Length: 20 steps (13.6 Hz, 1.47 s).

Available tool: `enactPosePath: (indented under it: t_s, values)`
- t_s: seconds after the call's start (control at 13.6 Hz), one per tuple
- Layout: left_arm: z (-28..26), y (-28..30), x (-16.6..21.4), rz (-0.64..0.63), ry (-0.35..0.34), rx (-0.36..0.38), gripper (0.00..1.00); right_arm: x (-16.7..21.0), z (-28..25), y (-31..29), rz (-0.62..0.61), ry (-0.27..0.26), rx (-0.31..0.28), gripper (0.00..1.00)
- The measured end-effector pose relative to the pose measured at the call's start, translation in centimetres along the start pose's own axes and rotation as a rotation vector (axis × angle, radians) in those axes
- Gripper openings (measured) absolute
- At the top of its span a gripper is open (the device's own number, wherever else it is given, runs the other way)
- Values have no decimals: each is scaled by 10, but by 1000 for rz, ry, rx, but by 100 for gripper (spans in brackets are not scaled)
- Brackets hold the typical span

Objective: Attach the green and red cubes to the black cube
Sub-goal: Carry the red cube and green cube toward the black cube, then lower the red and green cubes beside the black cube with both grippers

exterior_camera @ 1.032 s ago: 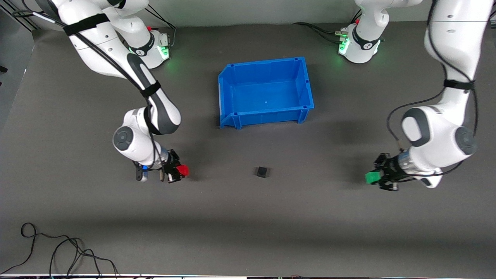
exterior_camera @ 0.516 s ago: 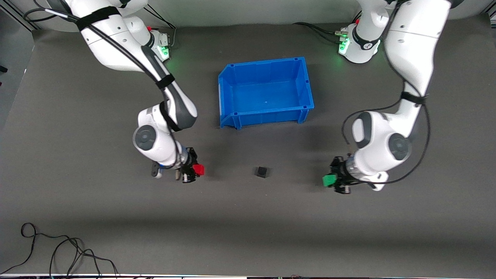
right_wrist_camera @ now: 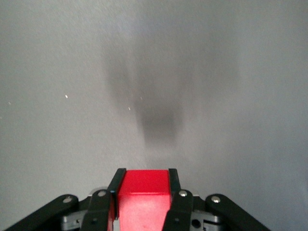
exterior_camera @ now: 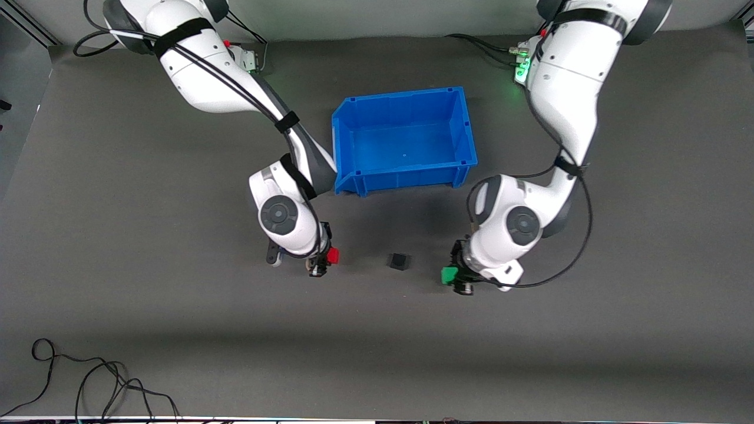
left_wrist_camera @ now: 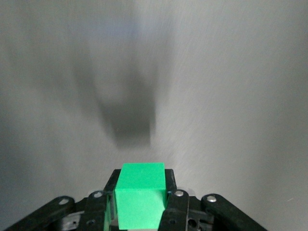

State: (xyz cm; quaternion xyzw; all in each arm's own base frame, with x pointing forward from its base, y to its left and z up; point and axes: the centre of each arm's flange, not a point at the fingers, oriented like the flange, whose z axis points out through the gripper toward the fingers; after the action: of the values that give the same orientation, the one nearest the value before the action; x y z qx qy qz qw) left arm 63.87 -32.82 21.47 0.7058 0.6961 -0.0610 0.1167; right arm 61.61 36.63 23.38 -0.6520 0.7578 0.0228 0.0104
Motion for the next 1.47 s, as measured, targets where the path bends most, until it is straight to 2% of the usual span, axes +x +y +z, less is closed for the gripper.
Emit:
enactPosePath:
  t_s: [0.22,0.52,1.47]
  values:
    - [19,-15,-27,16,2,1,37,-21,9,10,38,3,-1,39]
    - [36,-27,-43,19,13,-3,37,-41,22,12,91,-2,6,39]
    - [49,-37,-68,-22,19,-23,37,-54,25,13,105,-11,15,39]
